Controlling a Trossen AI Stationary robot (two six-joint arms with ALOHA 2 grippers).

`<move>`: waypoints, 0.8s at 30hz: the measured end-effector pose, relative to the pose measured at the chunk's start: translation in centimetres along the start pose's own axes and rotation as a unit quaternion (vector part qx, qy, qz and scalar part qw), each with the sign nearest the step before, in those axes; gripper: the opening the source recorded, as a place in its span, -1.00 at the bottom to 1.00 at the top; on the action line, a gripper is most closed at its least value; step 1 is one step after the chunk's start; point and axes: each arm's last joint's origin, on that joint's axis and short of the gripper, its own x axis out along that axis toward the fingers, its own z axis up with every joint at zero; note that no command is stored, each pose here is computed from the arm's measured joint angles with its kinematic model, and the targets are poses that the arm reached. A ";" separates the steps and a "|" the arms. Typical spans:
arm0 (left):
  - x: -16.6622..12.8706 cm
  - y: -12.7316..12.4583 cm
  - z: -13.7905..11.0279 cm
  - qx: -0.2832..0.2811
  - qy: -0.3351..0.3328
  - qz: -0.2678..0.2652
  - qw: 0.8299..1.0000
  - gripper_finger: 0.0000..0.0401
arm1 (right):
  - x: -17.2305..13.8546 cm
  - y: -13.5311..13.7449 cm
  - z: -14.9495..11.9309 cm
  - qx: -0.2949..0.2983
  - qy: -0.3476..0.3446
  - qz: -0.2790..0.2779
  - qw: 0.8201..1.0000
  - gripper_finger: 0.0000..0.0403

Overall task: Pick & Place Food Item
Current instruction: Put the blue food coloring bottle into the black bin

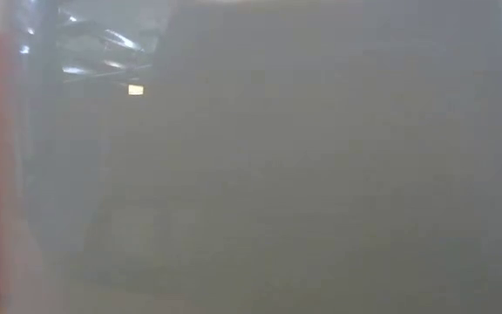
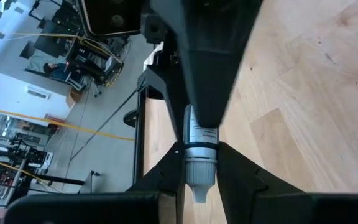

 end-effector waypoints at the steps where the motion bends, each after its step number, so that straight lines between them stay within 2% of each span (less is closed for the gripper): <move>1: 0.0 0.0 0.0 -0.001 0.000 0.000 1.000 -0.66 | 0.0 0.0 0.0 0.003 -0.001 0.001 1.000 -0.14; 11: 0.0 0.0 0.0 -0.010 0.002 -0.001 1.000 -0.66 | 0.0 0.0 0.1 0.006 0.004 0.012 1.000 -0.72; 13: 0.0 0.0 0.0 -0.017 0.002 0.001 1.000 -0.61 | 0.0 0.1 0.0 0.000 0.004 0.012 1.000 -0.77; 15: -0.5 -0.2 0.4 -0.043 0.012 0.025 0.999 -0.53 | 0.0 0.1 0.1 -0.012 0.003 0.013 1.000 -0.77; 17: -2.4 -0.2 1.4 -0.063 0.034 0.069 0.995 -0.42 | 0.0 0.2 0.3 -0.017 0.001 0.019 1.000 -0.77; 19: -5.2 0.3 2.9 -0.078 0.023 0.107 0.991 -0.30 | -0.1 0.3 0.4 -0.021 0.014 0.037 0.999 -0.77; 21: -7.9 0.7 4.0 -0.087 -0.002 0.106 0.991 -0.19 | -0.3 0.5 0.6 -0.026 0.025 0.063 0.997 -0.77; 24: -11.1 1.3 4.8 -0.129 -0.057 0.066 0.988 -0.06 | -0.8 1.4 1.5 -0.027 0.031 0.122 0.992 -0.77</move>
